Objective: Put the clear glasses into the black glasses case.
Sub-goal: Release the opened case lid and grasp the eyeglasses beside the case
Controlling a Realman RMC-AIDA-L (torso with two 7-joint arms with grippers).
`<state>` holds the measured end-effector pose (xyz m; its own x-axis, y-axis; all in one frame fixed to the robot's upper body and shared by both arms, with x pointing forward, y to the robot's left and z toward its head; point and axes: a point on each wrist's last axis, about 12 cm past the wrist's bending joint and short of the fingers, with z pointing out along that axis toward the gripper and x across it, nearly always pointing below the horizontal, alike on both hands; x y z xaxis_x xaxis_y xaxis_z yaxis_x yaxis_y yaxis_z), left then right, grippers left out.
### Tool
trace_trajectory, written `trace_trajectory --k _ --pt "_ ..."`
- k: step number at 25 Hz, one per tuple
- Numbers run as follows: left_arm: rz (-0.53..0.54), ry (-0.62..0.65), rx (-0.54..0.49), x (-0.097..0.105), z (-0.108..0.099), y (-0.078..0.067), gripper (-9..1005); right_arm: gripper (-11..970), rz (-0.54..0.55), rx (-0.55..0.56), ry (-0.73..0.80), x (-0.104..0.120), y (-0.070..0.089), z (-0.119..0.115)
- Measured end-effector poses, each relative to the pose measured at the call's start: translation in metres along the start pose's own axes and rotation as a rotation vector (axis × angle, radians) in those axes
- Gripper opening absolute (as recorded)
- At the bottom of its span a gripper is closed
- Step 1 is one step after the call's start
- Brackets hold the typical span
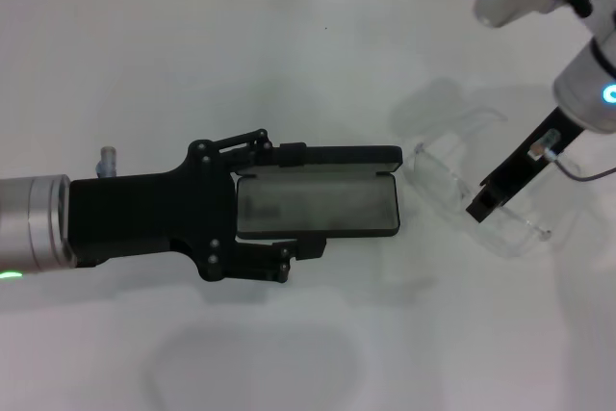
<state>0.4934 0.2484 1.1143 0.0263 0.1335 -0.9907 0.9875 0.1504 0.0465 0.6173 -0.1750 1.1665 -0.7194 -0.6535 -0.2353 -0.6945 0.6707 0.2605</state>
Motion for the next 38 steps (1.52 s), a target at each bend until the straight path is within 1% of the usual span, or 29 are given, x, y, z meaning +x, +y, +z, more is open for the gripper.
trace_trajectory --k 4,5,9,11,15,19,26,28,31,33,37,38 --pt "0.002 -0.001 0.0 -0.001 0.0 0.001 817 133 0.016 -0.007 -0.025 0.007 -0.003 -0.008" --pt "0.003 -0.001 0.0 -0.001 0.001 0.001 817 133 0.027 -0.011 -0.046 0.012 -0.005 -0.015" --pt "0.005 -0.002 -0.002 -0.001 0.001 0.002 815 112 0.034 -0.012 -0.08 0.017 -0.007 -0.025" --pt "0.005 -0.01 -0.007 -0.002 0.0 0.002 814 105 0.042 -0.018 -0.114 0.021 -0.01 -0.032" --pt "0.003 -0.023 -0.017 -0.002 -0.001 0.001 812 98 0.044 -0.064 -0.204 0.031 -0.015 -0.051" --pt "0.002 -0.023 -0.019 -0.002 -0.001 0.001 810 88 0.042 -0.078 -0.259 0.042 -0.019 -0.064" --pt "0.002 -0.023 -0.02 -0.002 -0.002 0.001 806 60 0.049 -0.095 -0.387 0.063 -0.028 -0.081" --pt "0.002 -0.023 -0.02 -0.002 -0.002 0.001 805 52 0.064 -0.112 -0.391 0.068 -0.032 -0.082" --pt "0.004 -0.024 -0.018 -0.003 -0.001 0.002 804 46 0.071 -0.13 -0.381 0.069 -0.033 -0.081" --pt "0.007 -0.028 -0.017 -0.004 0.0 0.003 803 45 0.057 -0.142 -0.366 0.064 -0.03 -0.083" --pt "0.012 -0.045 -0.024 -0.006 -0.001 0.004 801 48 -0.011 -0.169 -0.316 0.047 -0.017 -0.09" --pt "0.013 -0.047 -0.025 -0.007 -0.001 0.004 801 51 -0.032 -0.17 -0.285 0.04 -0.012 -0.092"
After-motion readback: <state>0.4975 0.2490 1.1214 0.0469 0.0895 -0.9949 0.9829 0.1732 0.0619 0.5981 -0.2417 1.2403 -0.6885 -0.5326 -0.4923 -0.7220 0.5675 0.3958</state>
